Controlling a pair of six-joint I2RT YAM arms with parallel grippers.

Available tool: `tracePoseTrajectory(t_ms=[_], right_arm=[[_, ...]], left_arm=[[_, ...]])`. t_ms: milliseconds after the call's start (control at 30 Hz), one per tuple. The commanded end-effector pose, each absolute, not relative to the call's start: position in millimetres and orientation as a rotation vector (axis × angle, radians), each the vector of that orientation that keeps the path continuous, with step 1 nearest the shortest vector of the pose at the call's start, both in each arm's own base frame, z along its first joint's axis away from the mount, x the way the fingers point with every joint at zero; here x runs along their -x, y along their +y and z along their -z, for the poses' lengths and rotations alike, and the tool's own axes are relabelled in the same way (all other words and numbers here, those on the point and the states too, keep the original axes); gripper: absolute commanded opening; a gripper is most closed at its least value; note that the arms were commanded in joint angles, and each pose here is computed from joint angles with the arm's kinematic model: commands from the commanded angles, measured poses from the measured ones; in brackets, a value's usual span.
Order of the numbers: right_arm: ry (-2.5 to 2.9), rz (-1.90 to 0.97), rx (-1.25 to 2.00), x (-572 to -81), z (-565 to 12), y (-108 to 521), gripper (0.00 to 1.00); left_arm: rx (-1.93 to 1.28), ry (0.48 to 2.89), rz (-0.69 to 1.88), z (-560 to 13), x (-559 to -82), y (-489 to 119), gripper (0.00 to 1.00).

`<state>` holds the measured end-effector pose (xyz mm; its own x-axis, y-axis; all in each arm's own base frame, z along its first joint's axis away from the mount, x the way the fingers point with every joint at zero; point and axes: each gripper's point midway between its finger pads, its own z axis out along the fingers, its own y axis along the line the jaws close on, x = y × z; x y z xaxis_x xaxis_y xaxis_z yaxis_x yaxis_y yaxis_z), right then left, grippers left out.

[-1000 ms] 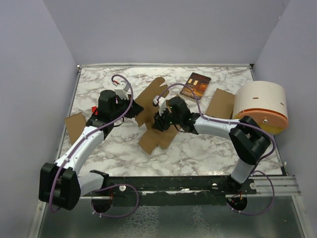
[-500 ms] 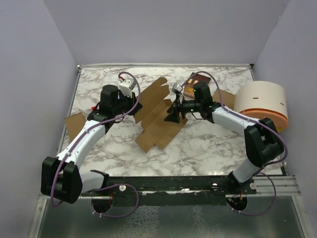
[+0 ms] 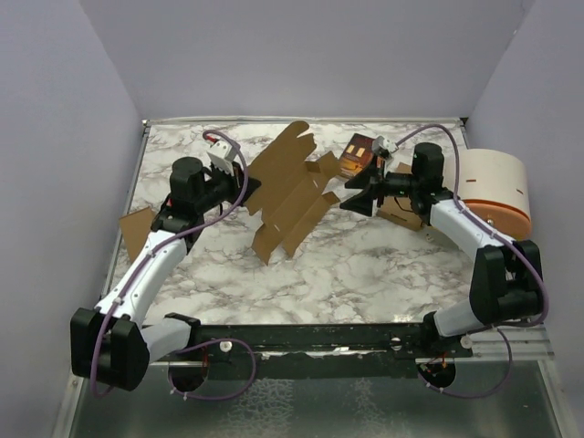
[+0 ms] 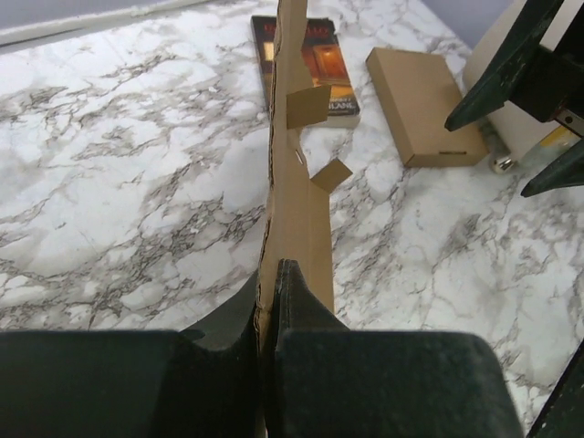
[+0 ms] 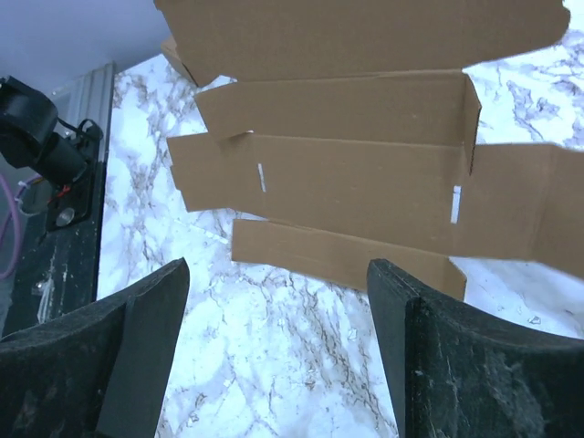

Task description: Fold the paper box

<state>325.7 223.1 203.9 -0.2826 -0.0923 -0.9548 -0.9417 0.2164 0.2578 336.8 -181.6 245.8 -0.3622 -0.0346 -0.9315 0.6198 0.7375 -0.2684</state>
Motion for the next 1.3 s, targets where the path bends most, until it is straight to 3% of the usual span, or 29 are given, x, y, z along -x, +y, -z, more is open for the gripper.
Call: tracePoseTrajectory(t_ms=[0, 200, 300, 467, 633, 1267], right_arm=[[1.539, -1.232, 0.948, -321.8, -221.8, 212.6, 0.80], [1.642, -1.266, 0.836, -333.8, -203.2, 200.2, 0.78], [1.687, -1.320, 0.771, -333.7, -191.6, 202.4, 0.73], [1.776, -1.316, 0.714, -340.2, -169.6, 216.2, 0.34], [1.854, -1.278, 0.707, -345.2, -150.7, 235.3, 0.19], [1.941, -1.197, 0.718, -351.6, -134.9, 278.5, 0.17]], left_arm=[[-0.404, 1.603, 0.880, -300.3, -322.3, -190.5, 0.00], [-0.310, 1.543, 0.893, -313.0, -316.6, -183.1, 0.00], [-0.274, 1.524, 0.917, -313.2, -314.6, -182.4, 0.00], [-0.215, 1.509, 1.075, -309.7, -309.5, -193.5, 0.00], [-0.150, 1.546, 1.208, -295.8, -310.5, -203.2, 0.00], [-0.015, 1.651, 1.419, -250.5, -308.8, -233.6, 0.00]])
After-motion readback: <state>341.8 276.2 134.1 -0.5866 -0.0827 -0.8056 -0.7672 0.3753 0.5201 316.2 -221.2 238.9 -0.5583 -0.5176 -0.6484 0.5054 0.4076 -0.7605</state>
